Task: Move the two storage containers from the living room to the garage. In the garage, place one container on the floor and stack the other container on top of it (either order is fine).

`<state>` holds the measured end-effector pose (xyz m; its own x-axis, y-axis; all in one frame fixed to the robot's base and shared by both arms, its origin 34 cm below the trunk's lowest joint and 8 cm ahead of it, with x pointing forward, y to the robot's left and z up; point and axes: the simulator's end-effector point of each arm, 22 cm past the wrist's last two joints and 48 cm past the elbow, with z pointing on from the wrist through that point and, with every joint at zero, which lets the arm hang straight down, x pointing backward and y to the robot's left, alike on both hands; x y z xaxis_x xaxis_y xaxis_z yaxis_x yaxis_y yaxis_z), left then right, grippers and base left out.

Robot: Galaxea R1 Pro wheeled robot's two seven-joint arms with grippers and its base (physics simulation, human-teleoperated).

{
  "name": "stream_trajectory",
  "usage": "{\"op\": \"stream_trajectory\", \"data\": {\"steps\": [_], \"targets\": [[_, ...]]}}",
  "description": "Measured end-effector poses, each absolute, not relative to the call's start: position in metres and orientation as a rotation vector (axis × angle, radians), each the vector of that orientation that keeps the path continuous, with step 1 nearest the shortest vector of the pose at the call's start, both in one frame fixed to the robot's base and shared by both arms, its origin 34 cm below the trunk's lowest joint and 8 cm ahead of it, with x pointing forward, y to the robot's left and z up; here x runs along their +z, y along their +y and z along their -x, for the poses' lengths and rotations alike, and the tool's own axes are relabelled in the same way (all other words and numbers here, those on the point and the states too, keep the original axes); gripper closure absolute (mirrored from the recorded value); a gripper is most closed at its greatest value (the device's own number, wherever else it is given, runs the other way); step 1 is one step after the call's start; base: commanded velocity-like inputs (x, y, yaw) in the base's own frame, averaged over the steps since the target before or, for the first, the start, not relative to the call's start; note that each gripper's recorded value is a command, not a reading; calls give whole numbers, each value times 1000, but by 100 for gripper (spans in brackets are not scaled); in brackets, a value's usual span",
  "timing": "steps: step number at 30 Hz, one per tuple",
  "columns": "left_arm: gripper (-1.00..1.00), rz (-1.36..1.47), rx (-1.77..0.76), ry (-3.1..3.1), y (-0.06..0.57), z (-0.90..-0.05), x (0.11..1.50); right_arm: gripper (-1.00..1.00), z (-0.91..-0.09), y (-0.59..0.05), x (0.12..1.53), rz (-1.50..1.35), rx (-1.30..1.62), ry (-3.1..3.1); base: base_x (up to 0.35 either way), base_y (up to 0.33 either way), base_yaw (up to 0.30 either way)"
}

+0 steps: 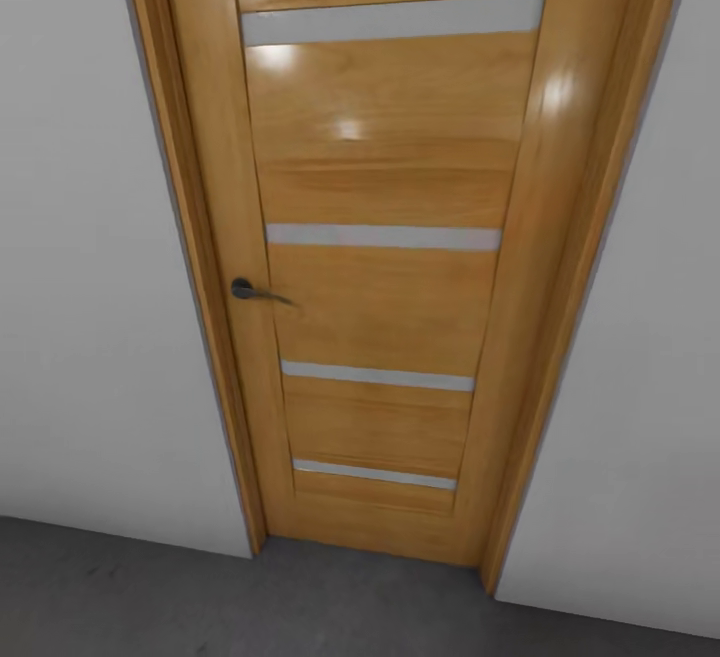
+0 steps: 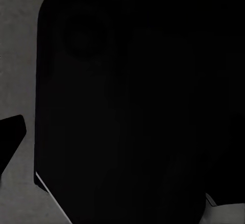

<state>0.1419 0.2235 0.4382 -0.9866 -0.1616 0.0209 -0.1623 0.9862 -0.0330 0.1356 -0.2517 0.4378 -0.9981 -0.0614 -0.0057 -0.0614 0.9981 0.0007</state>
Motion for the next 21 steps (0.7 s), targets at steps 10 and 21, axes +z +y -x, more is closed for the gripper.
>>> {"op": "stream_trajectory", "data": {"steps": [10,21], "targets": [[-100,-254,54,-3112,224,-142,438,-100,-136,-248,438,94,8,3134,193,0,-124],[-100,-260,54,-3111,223,-142,438,-100,-136,-250,438,91,4,3135,10,70,-36]]}}
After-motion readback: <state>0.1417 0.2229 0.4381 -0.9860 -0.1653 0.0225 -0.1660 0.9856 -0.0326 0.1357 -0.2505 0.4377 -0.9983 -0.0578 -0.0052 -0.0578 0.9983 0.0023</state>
